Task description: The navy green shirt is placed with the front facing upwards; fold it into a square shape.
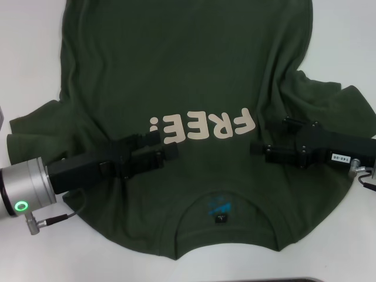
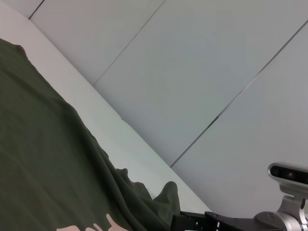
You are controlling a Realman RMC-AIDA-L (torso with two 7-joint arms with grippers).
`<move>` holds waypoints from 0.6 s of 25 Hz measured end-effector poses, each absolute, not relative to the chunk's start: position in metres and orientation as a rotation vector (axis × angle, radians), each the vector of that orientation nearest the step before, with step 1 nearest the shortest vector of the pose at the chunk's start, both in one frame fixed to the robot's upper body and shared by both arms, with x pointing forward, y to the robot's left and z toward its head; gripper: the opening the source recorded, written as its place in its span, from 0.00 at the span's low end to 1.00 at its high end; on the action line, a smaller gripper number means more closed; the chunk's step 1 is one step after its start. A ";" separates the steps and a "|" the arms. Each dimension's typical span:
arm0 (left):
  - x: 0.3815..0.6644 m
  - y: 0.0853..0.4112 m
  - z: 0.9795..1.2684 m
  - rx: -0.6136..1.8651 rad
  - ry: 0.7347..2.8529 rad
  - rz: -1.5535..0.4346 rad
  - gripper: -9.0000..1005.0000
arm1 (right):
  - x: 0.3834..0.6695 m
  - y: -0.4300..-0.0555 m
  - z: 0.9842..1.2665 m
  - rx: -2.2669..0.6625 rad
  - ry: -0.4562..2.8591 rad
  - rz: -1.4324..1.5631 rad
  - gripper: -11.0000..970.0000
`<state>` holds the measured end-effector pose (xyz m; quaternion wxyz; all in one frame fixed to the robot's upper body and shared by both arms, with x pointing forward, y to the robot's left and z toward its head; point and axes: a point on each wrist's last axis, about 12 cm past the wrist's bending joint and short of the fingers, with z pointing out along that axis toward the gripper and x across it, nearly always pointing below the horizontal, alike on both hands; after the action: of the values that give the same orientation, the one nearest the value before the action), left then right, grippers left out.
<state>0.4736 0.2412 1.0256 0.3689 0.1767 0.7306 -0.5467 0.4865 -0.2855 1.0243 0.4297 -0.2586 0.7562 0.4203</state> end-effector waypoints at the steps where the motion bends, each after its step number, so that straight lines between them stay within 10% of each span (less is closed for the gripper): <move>1: 0.474 0.241 1.026 0.453 1.876 -1.405 0.84 | 0.487 -0.285 1.024 -0.646 1.887 1.049 0.94; 15: 0.475 0.241 1.026 0.445 1.882 -1.415 0.82 | 0.487 -0.286 1.025 -0.640 1.882 1.052 0.94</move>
<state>0.4746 0.2406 1.0262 0.3641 0.1730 0.7315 -0.5499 0.4867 -0.2857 1.0250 0.4315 -0.2568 0.7550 0.4218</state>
